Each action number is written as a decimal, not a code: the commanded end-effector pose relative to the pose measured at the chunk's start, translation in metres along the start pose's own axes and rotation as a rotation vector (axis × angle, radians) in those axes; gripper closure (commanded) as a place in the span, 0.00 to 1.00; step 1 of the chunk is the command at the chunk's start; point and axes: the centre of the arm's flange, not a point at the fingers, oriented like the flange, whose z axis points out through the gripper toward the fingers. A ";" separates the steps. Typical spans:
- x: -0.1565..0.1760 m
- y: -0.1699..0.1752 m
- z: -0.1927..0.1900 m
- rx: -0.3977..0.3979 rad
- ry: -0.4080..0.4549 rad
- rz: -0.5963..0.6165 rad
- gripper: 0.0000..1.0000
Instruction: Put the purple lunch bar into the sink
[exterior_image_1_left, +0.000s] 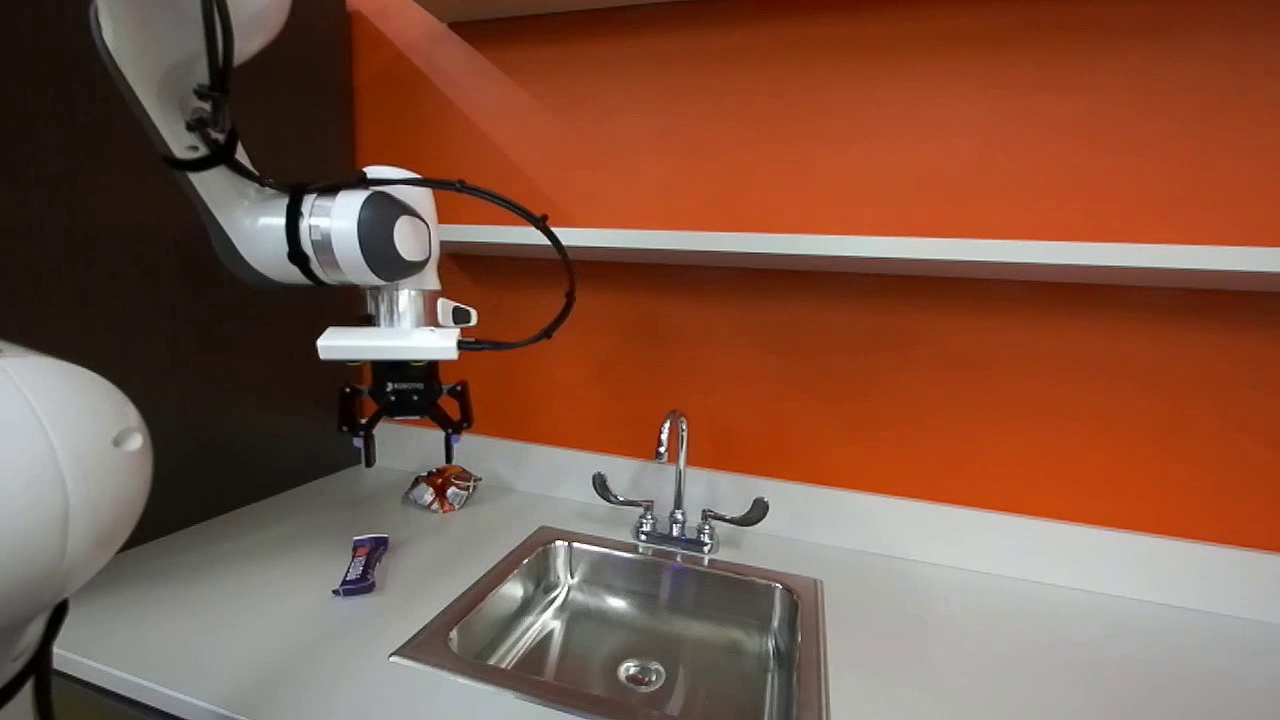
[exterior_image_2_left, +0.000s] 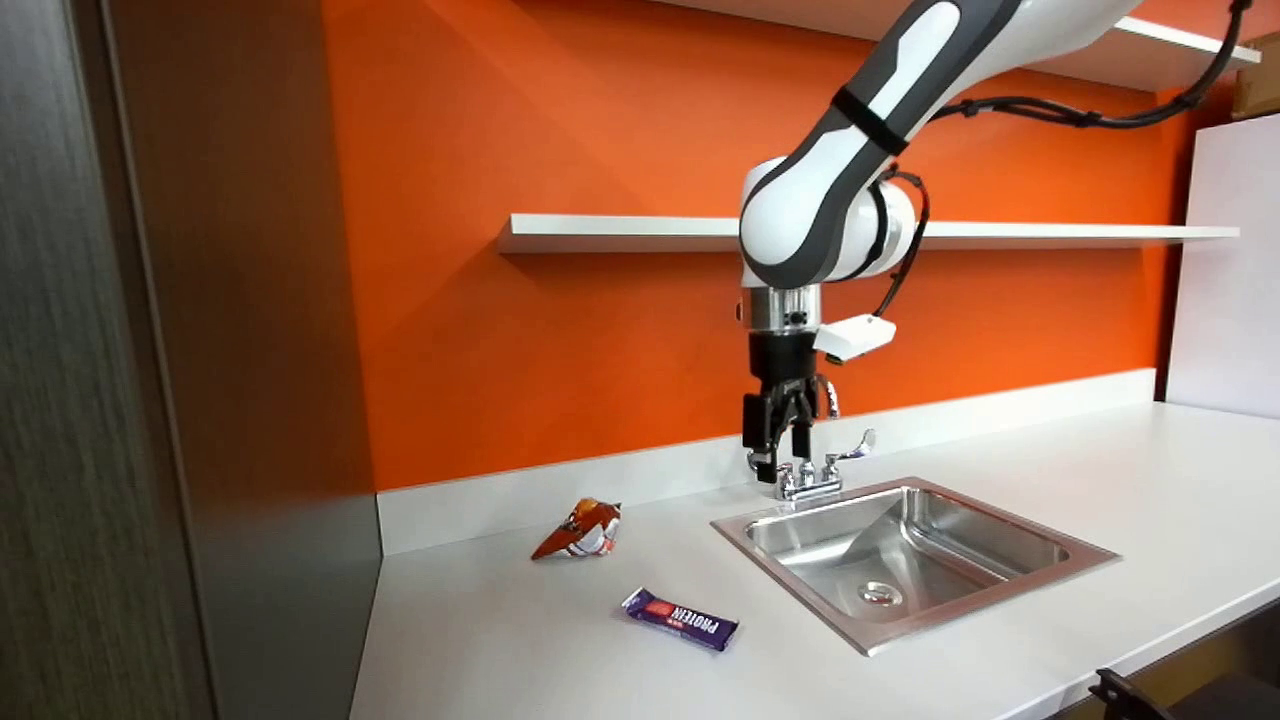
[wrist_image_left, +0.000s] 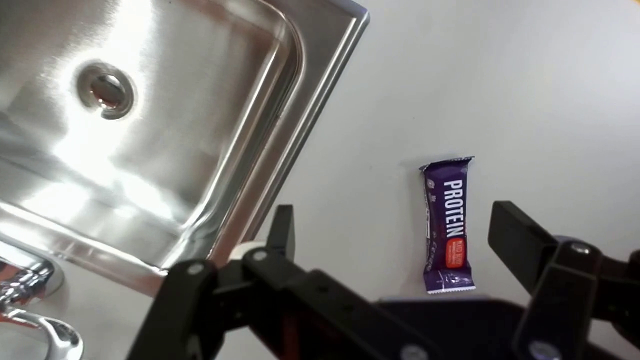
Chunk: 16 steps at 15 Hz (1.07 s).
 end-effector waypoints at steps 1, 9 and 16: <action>0.032 -0.007 0.026 0.020 -0.016 0.000 0.00; 0.057 -0.044 0.068 0.053 -0.045 -0.057 0.00; 0.073 -0.079 0.097 0.074 -0.042 -0.109 0.00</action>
